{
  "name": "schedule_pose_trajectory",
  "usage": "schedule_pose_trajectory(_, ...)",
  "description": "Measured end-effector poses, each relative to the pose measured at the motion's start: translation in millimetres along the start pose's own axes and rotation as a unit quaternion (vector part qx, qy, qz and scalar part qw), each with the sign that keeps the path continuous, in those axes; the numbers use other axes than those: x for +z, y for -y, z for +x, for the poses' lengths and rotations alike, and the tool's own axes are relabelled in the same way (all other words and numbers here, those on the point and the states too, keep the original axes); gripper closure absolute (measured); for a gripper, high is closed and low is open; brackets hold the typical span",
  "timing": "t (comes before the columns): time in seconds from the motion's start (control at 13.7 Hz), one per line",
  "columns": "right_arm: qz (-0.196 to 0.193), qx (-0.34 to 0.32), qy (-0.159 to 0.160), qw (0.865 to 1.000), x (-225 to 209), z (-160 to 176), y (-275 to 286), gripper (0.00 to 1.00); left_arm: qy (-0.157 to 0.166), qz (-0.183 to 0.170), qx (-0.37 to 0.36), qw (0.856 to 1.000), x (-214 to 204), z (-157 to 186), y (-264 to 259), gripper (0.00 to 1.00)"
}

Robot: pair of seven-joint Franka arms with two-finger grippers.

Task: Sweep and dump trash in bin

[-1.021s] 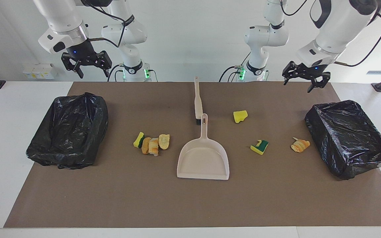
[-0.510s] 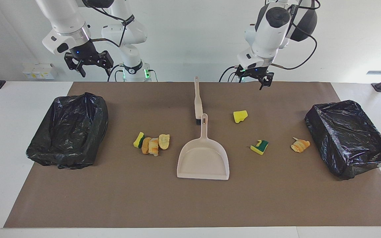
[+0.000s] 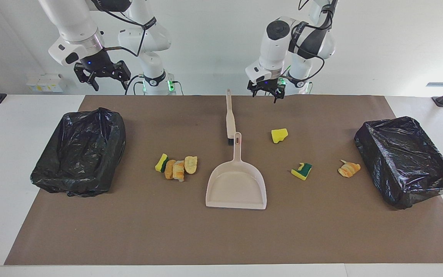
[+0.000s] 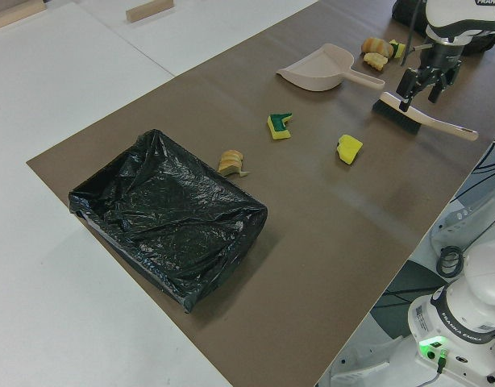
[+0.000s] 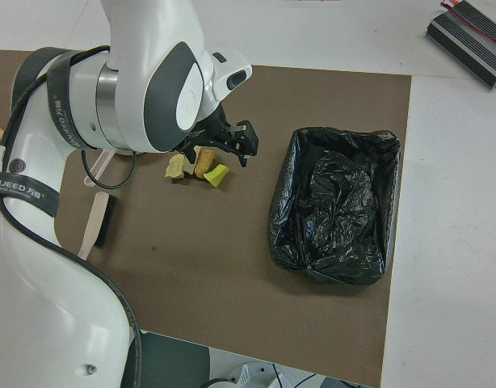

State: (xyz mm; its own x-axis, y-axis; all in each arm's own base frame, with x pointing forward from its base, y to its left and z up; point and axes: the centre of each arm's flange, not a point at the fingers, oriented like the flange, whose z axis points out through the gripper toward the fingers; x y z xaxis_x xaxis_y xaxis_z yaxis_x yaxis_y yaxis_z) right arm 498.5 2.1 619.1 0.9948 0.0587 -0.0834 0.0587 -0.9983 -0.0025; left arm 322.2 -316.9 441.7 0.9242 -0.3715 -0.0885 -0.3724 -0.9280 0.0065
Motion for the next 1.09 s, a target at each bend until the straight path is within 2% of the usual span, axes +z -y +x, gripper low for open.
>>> schedule_pose_trajectory(0.15, -0.002, -0.005, -0.007, 1.0, 11.0, 22.8, 5.1, 0.0, -0.028, -0.01, -0.046, 0.998, 22.1, -19.1, -50.2, 0.0)
schedule_pose_trajectory(0.29, -0.005, -0.02, -0.009, 1.0, 36.3, 61.5, 21.7, 0.0, -0.045, -0.022, -0.075, 0.996, 46.4, -34.8, -89.6, 0.0)
schedule_pose_trajectory(0.44, -0.008, -0.018, 0.0, 1.0, 65.0, 104.9, 51.3, 0.0, -0.06, -0.036, -0.086, 0.994, 68.3, -38.0, -116.0, 0.0)
schedule_pose_trajectory(0.58, -0.007, -0.002, -0.001, 1.0, 82.0, 134.8, 81.3, 0.0, -0.066, -0.034, -0.083, 0.994, 80.8, -34.3, -121.7, 0.0)
schedule_pose_trajectory(0.88, 0.014, 0.016, -0.006, 1.0, 105.7, 151.2, 159.7, 0.0, -0.073, -0.035, -0.114, 0.99, 82.1, -31.1, -120.5, 0.0)
schedule_pose_trajectory(1.09, 0.037, 0.015, -0.003, 0.999, 107.5, 148.6, 181.6, 0.0, -0.07, -0.032, -0.118, 0.99, 88.3, -32.2, -123.4, 0.04)
